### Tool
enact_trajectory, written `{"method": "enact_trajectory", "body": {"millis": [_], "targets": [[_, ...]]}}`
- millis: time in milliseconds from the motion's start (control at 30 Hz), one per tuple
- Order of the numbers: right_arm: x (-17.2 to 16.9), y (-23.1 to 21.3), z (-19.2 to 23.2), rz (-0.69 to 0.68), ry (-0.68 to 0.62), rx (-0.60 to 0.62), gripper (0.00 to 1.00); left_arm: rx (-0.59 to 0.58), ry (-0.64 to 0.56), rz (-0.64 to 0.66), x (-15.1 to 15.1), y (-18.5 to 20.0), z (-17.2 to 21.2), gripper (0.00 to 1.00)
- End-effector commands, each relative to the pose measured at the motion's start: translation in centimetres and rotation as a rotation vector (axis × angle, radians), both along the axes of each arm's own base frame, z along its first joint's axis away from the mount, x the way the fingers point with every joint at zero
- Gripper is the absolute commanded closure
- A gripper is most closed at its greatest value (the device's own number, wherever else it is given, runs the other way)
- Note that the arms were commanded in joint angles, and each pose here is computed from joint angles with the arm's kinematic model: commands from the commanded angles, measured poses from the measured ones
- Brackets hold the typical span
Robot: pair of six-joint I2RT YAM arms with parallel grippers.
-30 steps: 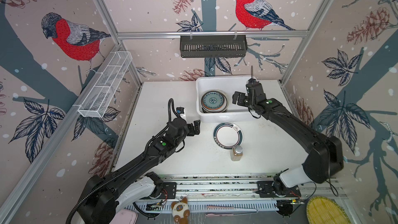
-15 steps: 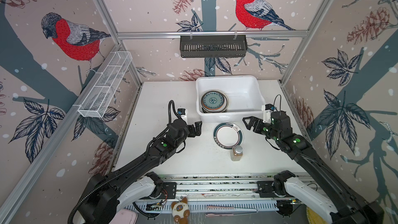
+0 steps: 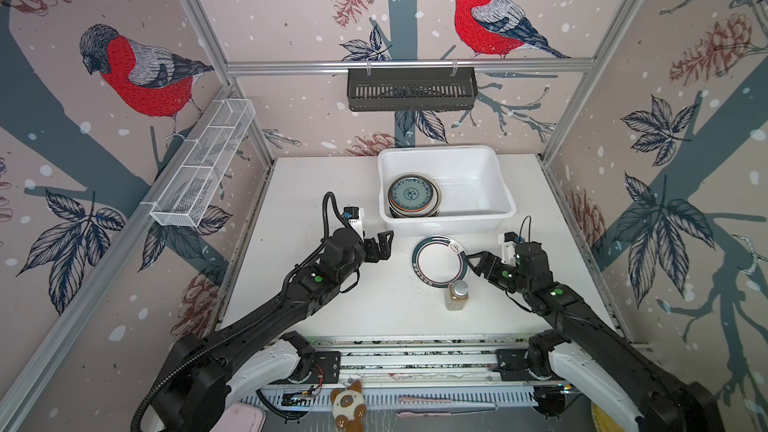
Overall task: Place the plates into the plastic bin on the countertop
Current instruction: 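Move the right gripper back toward the green-rimmed white plate, then grasp the green-rimmed white plate's edge with the right gripper and tilt it up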
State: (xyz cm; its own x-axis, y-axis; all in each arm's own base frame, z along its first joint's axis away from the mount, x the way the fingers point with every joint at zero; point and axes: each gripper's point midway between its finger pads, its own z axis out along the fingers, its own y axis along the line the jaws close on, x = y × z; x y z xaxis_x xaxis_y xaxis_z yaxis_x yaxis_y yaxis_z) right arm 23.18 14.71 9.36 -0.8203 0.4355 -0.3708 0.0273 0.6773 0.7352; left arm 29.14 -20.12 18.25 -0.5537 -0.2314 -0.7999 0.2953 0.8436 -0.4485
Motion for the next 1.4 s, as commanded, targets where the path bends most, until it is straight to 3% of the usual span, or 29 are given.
{"method": "enact_trajectory", "body": {"millis": [0, 333, 1133, 1367], "targets": [[0.7, 1.1, 0.9, 0.015, -0.035, 0.094, 0.25, -0.040, -0.037, -0.003, 0.4, -0.4, 1.5, 0.02], [0.4, 1.3, -3.1, 0.029, 0.083, 0.060, 0.37, -0.069, -0.026, -0.013, 0.4, -0.8, 1.9, 0.02], [1.5, 1.3, -7.8, 0.075, 0.135, 0.038, 0.52, -0.089, -0.015, -0.012, 0.8, -1.3, 3.1, 0.02], [1.8, 2.0, -8.5, 0.095, 0.152, 0.009, 0.64, -0.085, -0.020, -0.010, 0.8, -1.2, 3.4, 0.02]]}}
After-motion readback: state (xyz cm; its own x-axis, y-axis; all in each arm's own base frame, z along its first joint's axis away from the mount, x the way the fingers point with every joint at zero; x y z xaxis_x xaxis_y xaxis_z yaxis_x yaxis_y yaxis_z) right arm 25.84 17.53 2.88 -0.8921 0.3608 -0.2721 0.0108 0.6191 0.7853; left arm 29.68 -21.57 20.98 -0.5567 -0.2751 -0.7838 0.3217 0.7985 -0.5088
